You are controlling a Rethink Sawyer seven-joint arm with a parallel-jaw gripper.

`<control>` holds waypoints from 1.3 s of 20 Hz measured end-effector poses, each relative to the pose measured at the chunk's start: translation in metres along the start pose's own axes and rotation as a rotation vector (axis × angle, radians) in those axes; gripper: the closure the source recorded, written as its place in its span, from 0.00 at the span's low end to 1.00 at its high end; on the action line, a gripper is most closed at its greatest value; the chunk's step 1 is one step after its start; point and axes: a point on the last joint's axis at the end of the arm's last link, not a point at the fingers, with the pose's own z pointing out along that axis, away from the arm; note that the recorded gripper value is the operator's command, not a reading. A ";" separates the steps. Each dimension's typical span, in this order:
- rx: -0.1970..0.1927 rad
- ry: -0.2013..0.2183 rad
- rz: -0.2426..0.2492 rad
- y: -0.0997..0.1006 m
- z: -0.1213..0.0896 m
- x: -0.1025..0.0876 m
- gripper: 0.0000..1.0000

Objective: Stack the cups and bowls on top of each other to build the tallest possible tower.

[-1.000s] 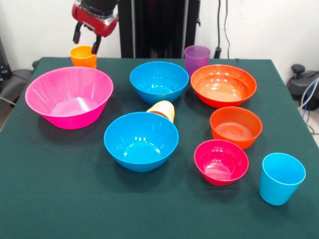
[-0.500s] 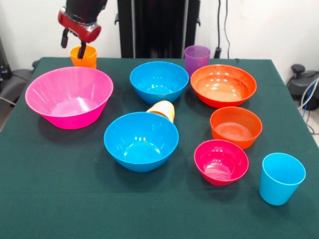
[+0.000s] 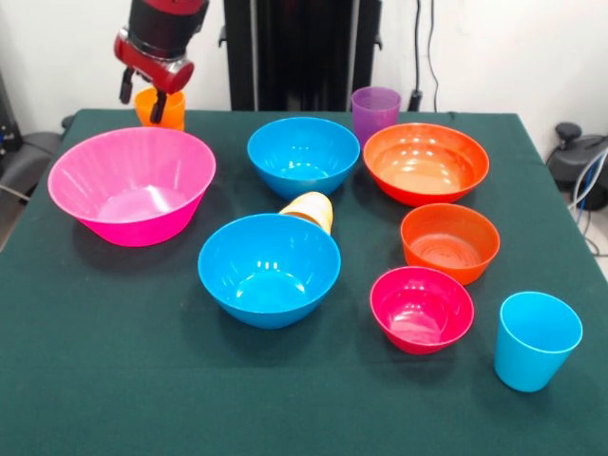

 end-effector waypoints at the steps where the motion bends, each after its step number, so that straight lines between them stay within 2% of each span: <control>1: -0.001 -0.002 -0.001 0.001 0.000 0.000 0.00; 15: -0.038 -0.011 -0.036 0.026 0.019 0.017 0.00; 21: -0.029 -0.023 -0.067 0.041 0.008 0.025 0.00; 26: -0.012 -0.057 -0.112 0.056 -0.013 0.026 0.00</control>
